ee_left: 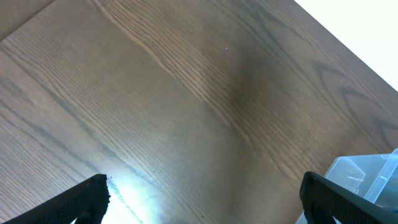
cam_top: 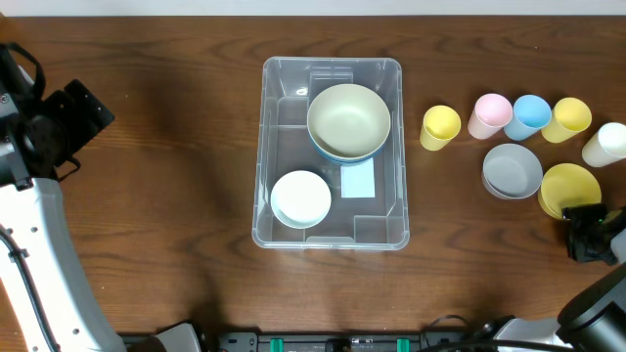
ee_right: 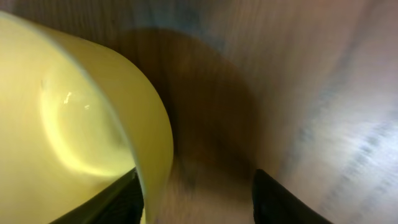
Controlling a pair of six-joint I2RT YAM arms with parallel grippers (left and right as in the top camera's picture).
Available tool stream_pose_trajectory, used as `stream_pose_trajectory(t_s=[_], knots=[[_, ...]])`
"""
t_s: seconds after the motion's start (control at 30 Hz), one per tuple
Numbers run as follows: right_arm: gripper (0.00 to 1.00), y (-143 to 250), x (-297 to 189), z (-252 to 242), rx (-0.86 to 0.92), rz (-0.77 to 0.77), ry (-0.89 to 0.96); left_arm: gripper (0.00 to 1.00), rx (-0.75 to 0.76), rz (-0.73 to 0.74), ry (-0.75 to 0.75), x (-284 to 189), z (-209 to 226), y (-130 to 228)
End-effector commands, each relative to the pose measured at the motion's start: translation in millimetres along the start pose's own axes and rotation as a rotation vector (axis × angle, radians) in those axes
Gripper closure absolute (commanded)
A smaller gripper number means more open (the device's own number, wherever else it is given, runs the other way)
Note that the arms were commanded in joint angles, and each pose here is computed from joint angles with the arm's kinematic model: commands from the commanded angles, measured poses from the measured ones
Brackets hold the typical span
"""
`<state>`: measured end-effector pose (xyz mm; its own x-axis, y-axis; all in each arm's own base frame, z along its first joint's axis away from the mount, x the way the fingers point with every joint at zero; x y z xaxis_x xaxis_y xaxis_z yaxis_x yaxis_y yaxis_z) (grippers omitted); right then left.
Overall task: Pack container
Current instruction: 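Grasp the yellow bowl's rim with the right gripper and lift, then lower the yellow bowl onto the white bowl and release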
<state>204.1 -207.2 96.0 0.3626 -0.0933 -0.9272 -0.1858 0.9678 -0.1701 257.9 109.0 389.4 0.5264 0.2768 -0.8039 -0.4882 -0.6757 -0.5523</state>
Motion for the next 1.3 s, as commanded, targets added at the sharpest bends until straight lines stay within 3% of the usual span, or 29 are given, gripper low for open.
stream_pose_trajectory(t_s=[0.0,0.2,0.37,0.73,1.17,1.27], knots=[[0.54,3,4,-1,0.020,0.031,-0.022,0.02,-0.005,0.009,-0.017,4,2,0],[0.75,2,-2,0,0.011,0.022,-0.032,0.02,-0.005,0.009,-0.017,4,2,0],[0.99,3,-18,4,0.002,-0.007,-0.050,0.02,-0.005,0.009,-0.017,4,2,0],[0.99,31,-105,41,-0.149,-0.162,-0.243,0.02,-0.005,0.009,-0.017,4,2,0],[0.98,187,-201,175,-1.017,-0.020,-0.722,0.02,-0.005,0.009,-0.017,4,2,0],[0.98,224,-222,206,-1.229,-0.009,-0.760,0.02,-0.005,0.009,-0.017,4,2,0]])
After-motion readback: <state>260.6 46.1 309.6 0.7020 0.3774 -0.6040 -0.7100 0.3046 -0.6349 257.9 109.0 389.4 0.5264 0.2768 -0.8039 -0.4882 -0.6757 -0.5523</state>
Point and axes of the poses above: each gripper's point midway between its finger pads, its own x axis out along the fingers, its own z axis along the line the jaws close on, y = z × x, the point moved 10 cm from there along -x, back along the fingers, and after that the axes turned 6 degrees about -x, right-handed, at the moved point
